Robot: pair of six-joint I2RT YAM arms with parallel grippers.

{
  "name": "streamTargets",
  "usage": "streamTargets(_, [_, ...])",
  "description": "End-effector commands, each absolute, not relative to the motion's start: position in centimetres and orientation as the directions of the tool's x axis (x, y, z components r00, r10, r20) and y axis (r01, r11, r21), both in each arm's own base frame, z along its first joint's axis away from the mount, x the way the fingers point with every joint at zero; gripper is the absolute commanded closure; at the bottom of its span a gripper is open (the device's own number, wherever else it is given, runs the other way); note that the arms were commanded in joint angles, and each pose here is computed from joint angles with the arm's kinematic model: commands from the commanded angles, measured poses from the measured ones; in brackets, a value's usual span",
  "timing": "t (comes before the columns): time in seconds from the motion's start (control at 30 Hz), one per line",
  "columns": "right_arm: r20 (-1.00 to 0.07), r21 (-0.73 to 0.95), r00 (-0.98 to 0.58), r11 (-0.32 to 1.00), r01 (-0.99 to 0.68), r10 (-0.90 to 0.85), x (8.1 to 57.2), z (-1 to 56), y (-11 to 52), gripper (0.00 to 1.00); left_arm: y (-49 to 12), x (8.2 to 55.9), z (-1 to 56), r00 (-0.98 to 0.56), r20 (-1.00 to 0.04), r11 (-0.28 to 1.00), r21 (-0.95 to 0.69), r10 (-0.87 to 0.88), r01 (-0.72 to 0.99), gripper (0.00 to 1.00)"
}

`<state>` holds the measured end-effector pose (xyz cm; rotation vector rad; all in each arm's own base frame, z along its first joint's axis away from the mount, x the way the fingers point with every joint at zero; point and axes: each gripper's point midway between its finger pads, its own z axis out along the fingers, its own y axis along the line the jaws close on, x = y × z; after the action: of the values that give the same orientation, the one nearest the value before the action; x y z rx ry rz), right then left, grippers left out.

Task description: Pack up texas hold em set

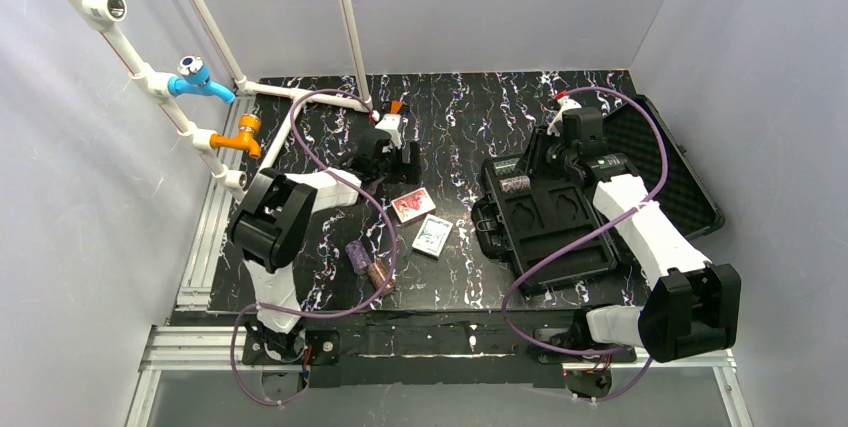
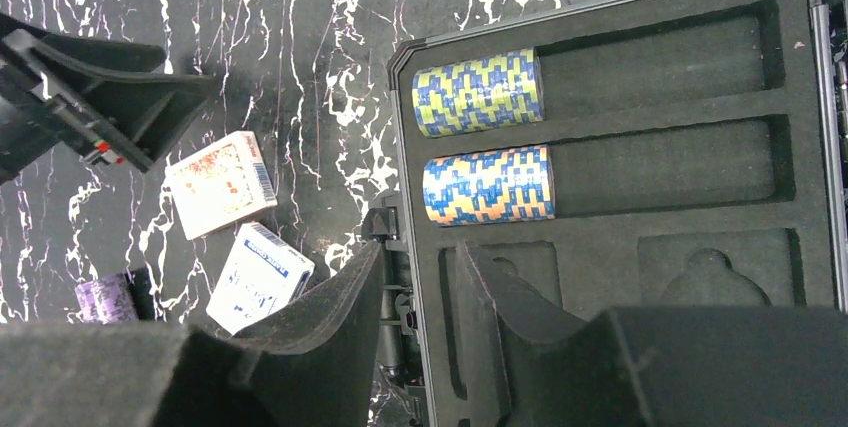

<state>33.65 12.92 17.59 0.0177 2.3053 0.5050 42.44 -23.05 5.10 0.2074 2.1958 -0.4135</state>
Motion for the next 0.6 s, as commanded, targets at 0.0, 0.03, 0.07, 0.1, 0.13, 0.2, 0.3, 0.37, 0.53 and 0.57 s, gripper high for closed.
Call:
streamTargets(0.0, [-0.718, 0.368, -0.677, 0.914, -0.172, 0.162, 33.9, 18.8, 13.5, 0.59, -24.4, 44.7, 6.8, -0.527, -0.848, 0.914, -0.170, 0.054, 0.367, 0.02])
streamTargets(0.03, [-0.719, 0.367, -0.676, 0.914, -0.173, 0.161, 33.9, 18.9, 13.5, 0.59, -24.4, 45.0, 6.7, -0.524, -0.849, 0.914, -0.160, 0.065, 0.373, 0.02])
streamTargets(0.07, [-0.719, 0.367, -0.677, 0.914, -0.174, 0.160, 33.9, 18.8, 13.5, 0.59, -24.5, 45.3, 6.5, -0.524, -0.849, 0.914, -0.157, 0.068, 0.373, 0.02])
streamTargets(0.1, [-0.719, 0.367, -0.676, 0.913, -0.176, 0.159, 33.9, 18.8, 13.6, 0.59, -25.0, 45.3, 6.5, -0.530, -0.845, 0.901, -0.173, 0.072, 0.398, 0.02])
streamTargets(0.13, [-0.718, 0.367, -0.678, 0.913, -0.177, 0.157, 33.9, 18.7, 13.6, 0.59, -25.6, 45.4, 6.6, -0.531, -0.844, 0.887, -0.188, 0.074, 0.422, 0.02])
streamTargets(0.2, [-0.715, 0.367, -0.682, 0.913, -0.179, 0.154, 33.9, 18.6, 13.8, 0.59, -26.5, 45.5, 6.9, -0.524, -0.848, 0.862, -0.201, 0.086, 0.466, 0.02])
streamTargets(0.3, [-0.717, 0.366, -0.682, 0.912, -0.186, 0.149, 33.9, 18.8, 14.0, 0.59, -27.8, 45.4, 8.6, -0.507, -0.859, 0.820, -0.237, 0.074, 0.520, 0.02])
streamTargets(0.37, [-0.720, 0.364, -0.678, 0.912, -0.188, 0.148, 33.9, 19.0, 14.0, 0.59, -28.2, 45.2, 9.9, -0.500, -0.864, 0.806, -0.258, 0.053, 0.532, 0.02])
streamTargets(0.53, [-0.715, 0.374, -0.684, 0.906, -0.199, 0.145, 33.7, 19.6, 14.7, 0.59, -28.0, 44.4, 12.4, -0.469, -0.882, 0.797, -0.261, 0.032, 0.545, 0.02])
streamTargets(0.57, [-0.712, 0.377, -0.687, 0.903, -0.205, 0.142, 33.6, 19.7, 15.0, 0.59, -27.8, 44.2, 12.8, -0.462, -0.886, 0.799, -0.255, 0.031, 0.544, 0.02])
